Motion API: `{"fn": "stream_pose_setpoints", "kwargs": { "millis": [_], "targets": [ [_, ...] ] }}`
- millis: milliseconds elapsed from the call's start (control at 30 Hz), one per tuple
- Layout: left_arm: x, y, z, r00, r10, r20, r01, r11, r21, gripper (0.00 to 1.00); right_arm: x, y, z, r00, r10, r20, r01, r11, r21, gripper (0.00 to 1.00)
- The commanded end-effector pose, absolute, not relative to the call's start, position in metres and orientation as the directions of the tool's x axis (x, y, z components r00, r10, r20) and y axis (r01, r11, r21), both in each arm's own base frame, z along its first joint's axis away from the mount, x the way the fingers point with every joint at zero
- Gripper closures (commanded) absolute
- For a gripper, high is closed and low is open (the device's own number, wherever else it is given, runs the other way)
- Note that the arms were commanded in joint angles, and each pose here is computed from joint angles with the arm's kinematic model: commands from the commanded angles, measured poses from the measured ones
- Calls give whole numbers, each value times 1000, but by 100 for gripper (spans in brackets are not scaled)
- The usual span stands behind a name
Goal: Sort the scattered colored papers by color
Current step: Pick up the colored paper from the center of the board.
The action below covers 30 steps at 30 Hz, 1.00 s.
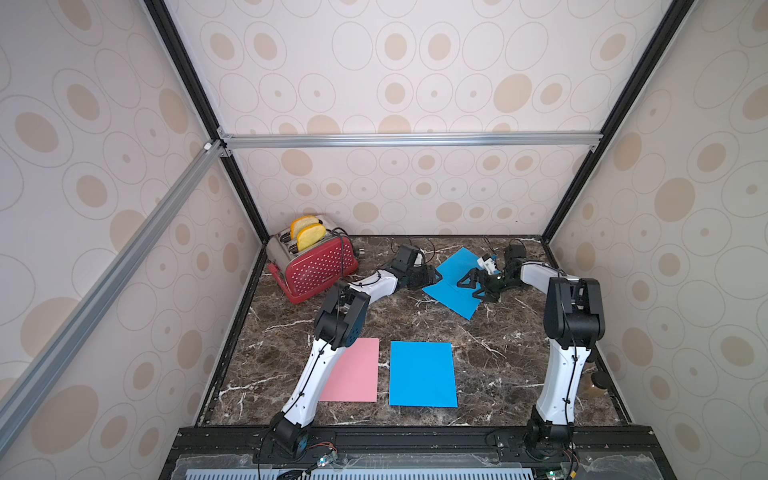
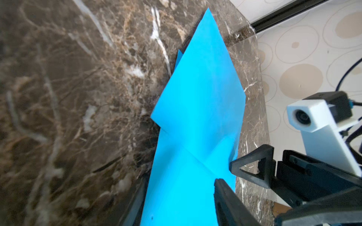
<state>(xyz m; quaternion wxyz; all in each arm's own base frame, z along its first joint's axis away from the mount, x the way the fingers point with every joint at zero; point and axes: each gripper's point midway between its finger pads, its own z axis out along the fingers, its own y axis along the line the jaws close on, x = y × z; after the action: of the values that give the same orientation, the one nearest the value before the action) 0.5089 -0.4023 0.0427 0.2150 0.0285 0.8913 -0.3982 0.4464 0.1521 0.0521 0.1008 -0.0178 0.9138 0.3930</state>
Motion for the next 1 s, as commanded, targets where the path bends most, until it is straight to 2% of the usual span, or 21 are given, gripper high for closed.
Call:
{"fn": "stream_pose_setpoints", "kwargs": {
  "millis": [0, 100, 300, 400, 633, 767, 833, 967],
  "targets": [
    [478, -376, -20, -959, -22, -283, 150, 808, -569, 42, 416, 148, 9, -999, 44, -31, 11, 732, 681, 0],
    [467, -363, -7, -956, 3, -293, 159, 846, -509, 41, 416, 149, 9, -999, 44, -32, 10, 730, 683, 0],
    [444, -371, -26, -971, -10, -238, 124, 833, -539, 42, 417, 149, 8, -999, 44, -29, 12, 728, 685, 0],
    [441, -380, -27, -974, -43, -225, 98, 809, -580, 46, 416, 148, 8, -998, 44, -34, 9, 731, 682, 0],
    [450, -386, -10, -963, -95, -253, 90, 769, -633, 70, 417, 149, 9, -998, 46, -33, 11, 730, 684, 0],
    [462, -390, 9, -949, -119, -291, 109, 743, -661, 95, 418, 148, 14, -998, 43, -45, 1, 732, 681, 0],
    [466, -391, 21, -944, -120, -308, 123, 738, -664, 100, 419, 148, 18, -998, 40, -55, -8, 733, 680, 0],
    [473, -386, 46, -926, -110, -362, 162, 750, -641, 100, 424, 148, 37, -994, 38, -99, -39, 736, 676, 0]
  ]
}}
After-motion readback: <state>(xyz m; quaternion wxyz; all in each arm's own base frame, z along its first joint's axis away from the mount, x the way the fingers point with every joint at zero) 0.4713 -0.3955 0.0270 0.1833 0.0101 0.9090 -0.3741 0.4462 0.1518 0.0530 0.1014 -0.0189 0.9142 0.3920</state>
